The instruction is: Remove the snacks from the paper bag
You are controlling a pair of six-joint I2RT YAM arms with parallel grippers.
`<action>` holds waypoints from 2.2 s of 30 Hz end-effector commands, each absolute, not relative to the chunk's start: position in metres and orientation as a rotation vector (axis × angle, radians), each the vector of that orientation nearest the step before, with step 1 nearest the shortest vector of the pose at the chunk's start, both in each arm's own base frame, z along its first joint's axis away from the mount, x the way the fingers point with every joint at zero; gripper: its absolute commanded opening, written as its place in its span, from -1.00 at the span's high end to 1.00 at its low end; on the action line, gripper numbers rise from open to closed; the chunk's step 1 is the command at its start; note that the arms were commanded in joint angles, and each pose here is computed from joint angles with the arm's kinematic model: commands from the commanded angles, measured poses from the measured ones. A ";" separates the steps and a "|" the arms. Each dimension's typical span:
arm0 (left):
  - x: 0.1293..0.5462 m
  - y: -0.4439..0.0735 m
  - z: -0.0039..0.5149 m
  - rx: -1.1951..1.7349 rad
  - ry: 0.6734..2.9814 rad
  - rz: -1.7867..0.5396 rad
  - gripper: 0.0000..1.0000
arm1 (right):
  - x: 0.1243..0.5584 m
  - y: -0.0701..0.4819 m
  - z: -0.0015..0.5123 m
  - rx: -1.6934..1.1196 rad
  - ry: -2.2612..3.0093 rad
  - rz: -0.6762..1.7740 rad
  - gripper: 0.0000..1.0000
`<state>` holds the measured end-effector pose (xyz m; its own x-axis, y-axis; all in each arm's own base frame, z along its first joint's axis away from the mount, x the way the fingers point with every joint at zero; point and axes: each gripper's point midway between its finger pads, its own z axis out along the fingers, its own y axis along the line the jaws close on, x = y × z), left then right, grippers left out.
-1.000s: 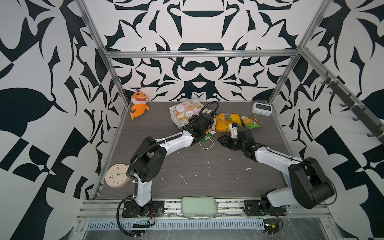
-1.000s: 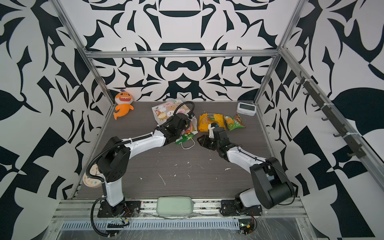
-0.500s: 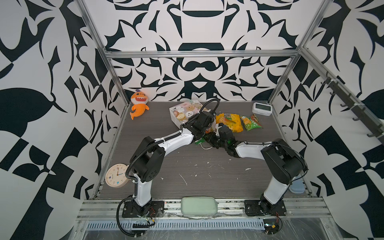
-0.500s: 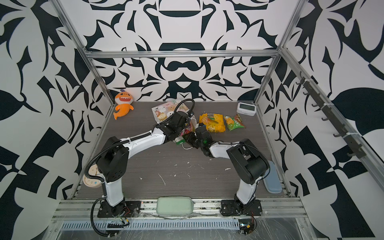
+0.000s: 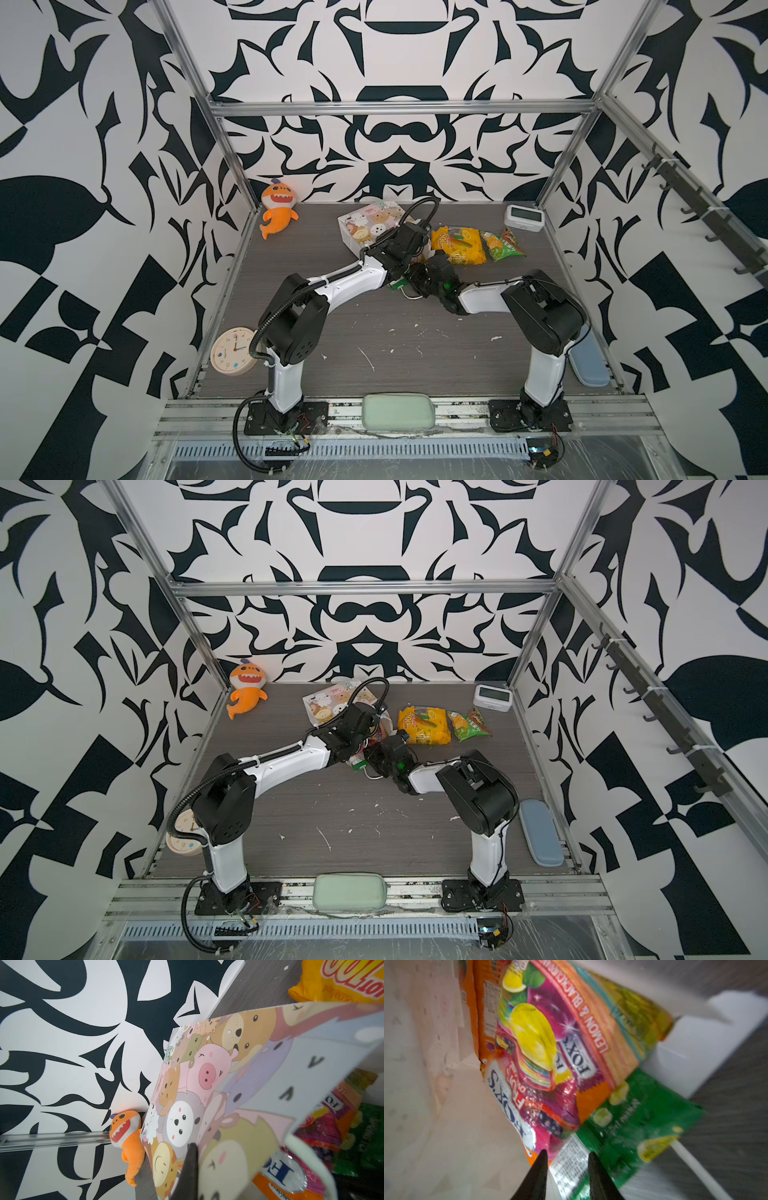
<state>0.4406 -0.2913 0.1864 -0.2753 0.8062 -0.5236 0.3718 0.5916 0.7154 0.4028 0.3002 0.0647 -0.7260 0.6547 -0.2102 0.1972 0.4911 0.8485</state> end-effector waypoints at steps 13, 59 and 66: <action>0.444 -0.294 0.236 0.830 1.824 0.515 0.91 | 0.443 0.307 0.075 0.809 2.002 1.229 0.34; 0.466 -0.248 0.248 0.700 1.917 0.560 0.93 | 0.349 0.249 0.241 0.245 1.989 1.099 1.00; 0.465 -0.248 0.246 0.705 1.917 0.556 0.92 | 0.346 0.197 0.238 0.307 2.015 0.981 1.00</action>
<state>0.4623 -0.2586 0.2066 -0.3700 0.7346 -0.5687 0.3211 0.6755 0.6637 0.3522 0.2113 0.2487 -0.5982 0.5637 -0.5696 -0.1537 0.6168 0.7719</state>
